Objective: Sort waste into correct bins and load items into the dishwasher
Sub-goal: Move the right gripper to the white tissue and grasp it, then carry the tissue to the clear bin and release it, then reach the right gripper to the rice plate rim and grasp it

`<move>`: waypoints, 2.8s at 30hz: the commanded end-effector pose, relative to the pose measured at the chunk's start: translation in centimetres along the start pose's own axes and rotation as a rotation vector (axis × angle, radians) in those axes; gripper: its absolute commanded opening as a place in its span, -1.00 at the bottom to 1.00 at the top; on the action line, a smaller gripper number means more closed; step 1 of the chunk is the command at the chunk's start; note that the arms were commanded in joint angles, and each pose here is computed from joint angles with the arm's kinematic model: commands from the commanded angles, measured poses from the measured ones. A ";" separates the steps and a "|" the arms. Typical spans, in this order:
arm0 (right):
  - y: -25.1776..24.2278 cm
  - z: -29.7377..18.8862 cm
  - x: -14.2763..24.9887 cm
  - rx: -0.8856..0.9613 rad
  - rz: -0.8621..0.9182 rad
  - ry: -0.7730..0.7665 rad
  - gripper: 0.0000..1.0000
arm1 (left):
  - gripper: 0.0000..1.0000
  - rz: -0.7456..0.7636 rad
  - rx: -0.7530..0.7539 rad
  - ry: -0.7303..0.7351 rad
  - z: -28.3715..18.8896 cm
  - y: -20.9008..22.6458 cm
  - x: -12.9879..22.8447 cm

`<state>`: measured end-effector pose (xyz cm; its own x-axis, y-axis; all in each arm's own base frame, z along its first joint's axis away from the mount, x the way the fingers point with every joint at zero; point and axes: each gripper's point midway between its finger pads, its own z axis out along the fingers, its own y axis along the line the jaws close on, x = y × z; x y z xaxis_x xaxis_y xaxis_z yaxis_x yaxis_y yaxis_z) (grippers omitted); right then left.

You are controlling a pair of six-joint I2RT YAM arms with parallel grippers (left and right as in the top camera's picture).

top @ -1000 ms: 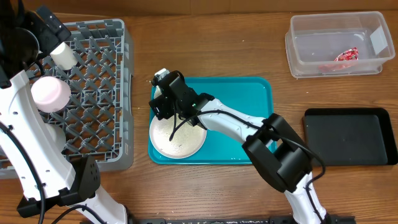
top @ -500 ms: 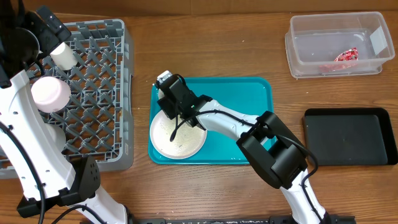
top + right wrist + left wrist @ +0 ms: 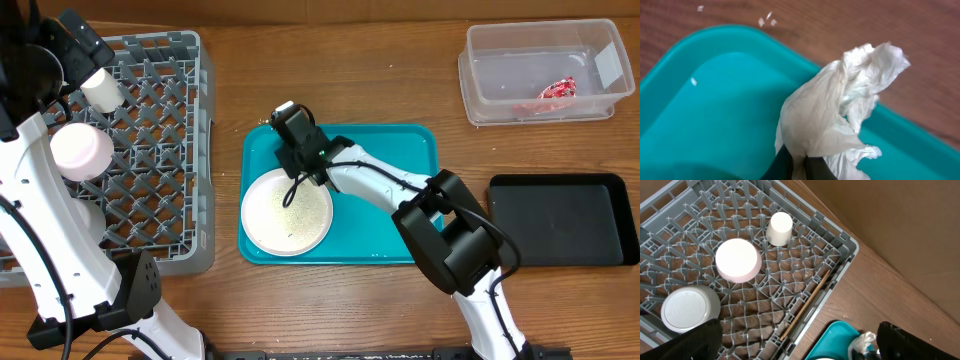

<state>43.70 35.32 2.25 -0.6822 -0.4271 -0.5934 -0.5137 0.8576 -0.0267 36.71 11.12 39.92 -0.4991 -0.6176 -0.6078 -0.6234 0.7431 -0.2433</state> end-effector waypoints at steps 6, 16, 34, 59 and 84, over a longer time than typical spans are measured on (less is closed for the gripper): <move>-11.5 -9.4 -10.4 0.221 0.307 -0.209 -0.92 | 1.00 0.002 -0.001 -0.004 0.0 0.0 -0.1; -33.9 -16.0 -7.0 0.368 0.728 -0.211 -0.92 | 1.00 0.002 -0.001 -0.004 0.0 0.0 -0.1; -31.1 -16.6 -1.3 -0.186 0.858 0.011 0.99 | 1.00 0.002 -0.001 -0.004 0.0 0.0 -0.1; -39.0 -37.9 3.2 0.261 1.140 -0.212 0.99 | 1.00 0.001 -0.001 -0.004 0.0 0.0 -0.1; -20.6 -29.6 0.9 -0.249 0.843 0.134 0.99 | 1.00 0.002 -0.001 -0.004 0.0 0.0 -0.1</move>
<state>39.35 5.23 29.62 -0.8746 0.4131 -0.2537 0.1610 0.7412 0.6517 36.72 11.11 39.92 -0.4990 -0.6176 -0.6079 -0.6231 0.7432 -0.2437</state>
